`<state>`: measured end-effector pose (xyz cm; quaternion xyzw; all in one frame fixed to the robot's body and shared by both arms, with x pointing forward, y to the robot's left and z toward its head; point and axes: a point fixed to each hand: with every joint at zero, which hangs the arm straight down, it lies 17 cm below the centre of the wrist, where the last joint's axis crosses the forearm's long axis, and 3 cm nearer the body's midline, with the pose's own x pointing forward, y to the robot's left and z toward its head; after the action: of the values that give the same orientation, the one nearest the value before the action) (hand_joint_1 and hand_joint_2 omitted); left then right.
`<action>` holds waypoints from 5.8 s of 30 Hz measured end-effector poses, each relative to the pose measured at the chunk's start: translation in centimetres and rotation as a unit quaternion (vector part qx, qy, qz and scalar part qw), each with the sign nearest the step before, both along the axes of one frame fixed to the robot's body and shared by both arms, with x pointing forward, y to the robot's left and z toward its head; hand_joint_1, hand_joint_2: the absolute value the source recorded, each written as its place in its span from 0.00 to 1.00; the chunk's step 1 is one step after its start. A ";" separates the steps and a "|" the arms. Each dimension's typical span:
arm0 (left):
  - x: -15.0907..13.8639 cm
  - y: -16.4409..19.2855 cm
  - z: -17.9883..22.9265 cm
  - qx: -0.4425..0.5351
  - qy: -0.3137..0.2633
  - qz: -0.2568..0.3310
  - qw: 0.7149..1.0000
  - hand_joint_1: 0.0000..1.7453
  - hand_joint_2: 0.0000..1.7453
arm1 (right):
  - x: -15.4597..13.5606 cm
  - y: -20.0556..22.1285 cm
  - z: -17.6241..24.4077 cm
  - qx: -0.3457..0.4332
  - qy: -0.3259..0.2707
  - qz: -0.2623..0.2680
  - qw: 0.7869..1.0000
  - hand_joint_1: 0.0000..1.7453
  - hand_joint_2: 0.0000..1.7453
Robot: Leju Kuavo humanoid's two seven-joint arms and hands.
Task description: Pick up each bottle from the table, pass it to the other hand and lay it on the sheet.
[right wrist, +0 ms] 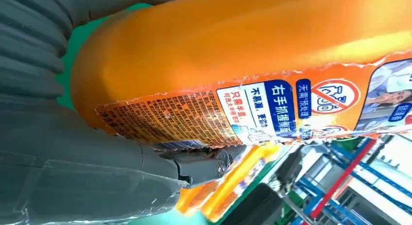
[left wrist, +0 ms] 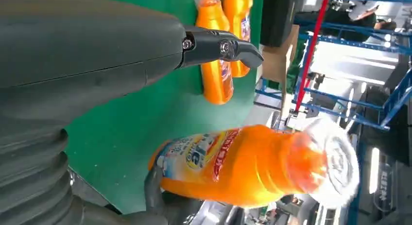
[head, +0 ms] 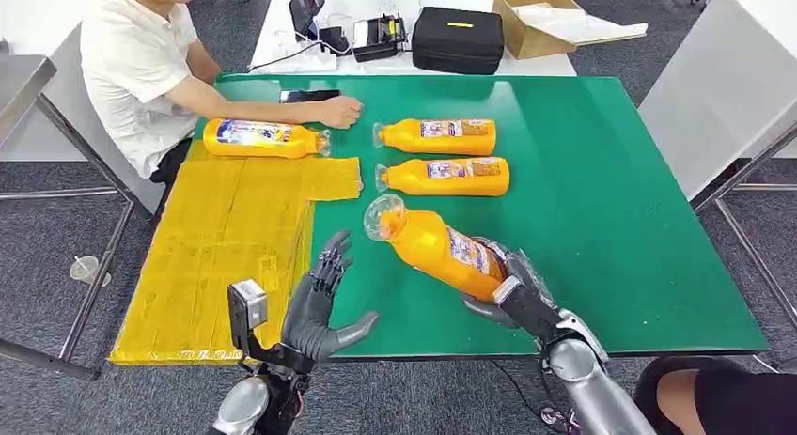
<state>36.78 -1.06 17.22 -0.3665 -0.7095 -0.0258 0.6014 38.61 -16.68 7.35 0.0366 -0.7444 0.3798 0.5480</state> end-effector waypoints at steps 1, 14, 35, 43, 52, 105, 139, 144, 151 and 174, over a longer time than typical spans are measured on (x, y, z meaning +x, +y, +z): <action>0.0 0.0 0.1 0.003 -0.005 0.001 1.000 0.00 1.00 | -0.1 0.4 0.0 0.002 0.000 0.002 1.000 1.00 1.00; 0.1 -1.3 1.0 0.023 -0.033 -0.014 0.999 0.00 1.00 | -1.2 4.3 -1.1 -0.003 0.008 0.049 0.999 1.00 1.00; 1.2 -2.5 4.1 -0.127 0.027 -0.085 0.988 0.00 1.00 | -2.3 11.7 -1.9 0.011 0.012 0.138 0.990 1.00 1.00; 1.4 -2.6 3.8 -0.130 0.034 -0.086 0.987 0.00 1.00 | -2.3 12.2 -2.1 0.009 0.017 0.145 0.989 1.00 1.00; 2.3 -2.8 3.3 -0.109 0.034 -0.062 0.992 0.00 1.00 | -2.5 13.2 -1.7 0.030 0.029 0.147 0.988 1.00 1.00; 3.5 -3.0 1.3 -0.107 0.065 -0.089 0.988 1.00 1.00 | -2.6 14.1 -0.6 0.056 0.017 0.145 0.988 0.00 1.00; 9.1 9.6 1.8 0.497 -0.275 0.299 0.767 1.00 1.00 | 0.3 -11.1 14.6 0.033 -0.328 -0.331 0.884 0.00 1.00; 11.7 9.5 -2.0 0.596 -0.256 0.258 0.716 1.00 1.00 | 1.1 -10.3 15.1 0.041 -0.325 -0.318 0.890 0.00 1.00; 14.1 9.3 -8.1 0.663 -0.218 0.161 0.697 1.00 1.00 | 2.5 -8.6 15.4 0.059 -0.311 -0.293 0.902 0.00 1.00; 14.8 7.8 -11.4 0.650 -0.173 0.050 0.738 0.00 1.00 | 3.7 -6.7 13.6 0.108 -0.260 -0.255 0.925 0.00 1.00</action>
<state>51.56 6.76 5.81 0.1604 -0.6295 -0.5136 0.5606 42.33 -23.37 20.98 -0.1958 -0.8815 0.1408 0.4059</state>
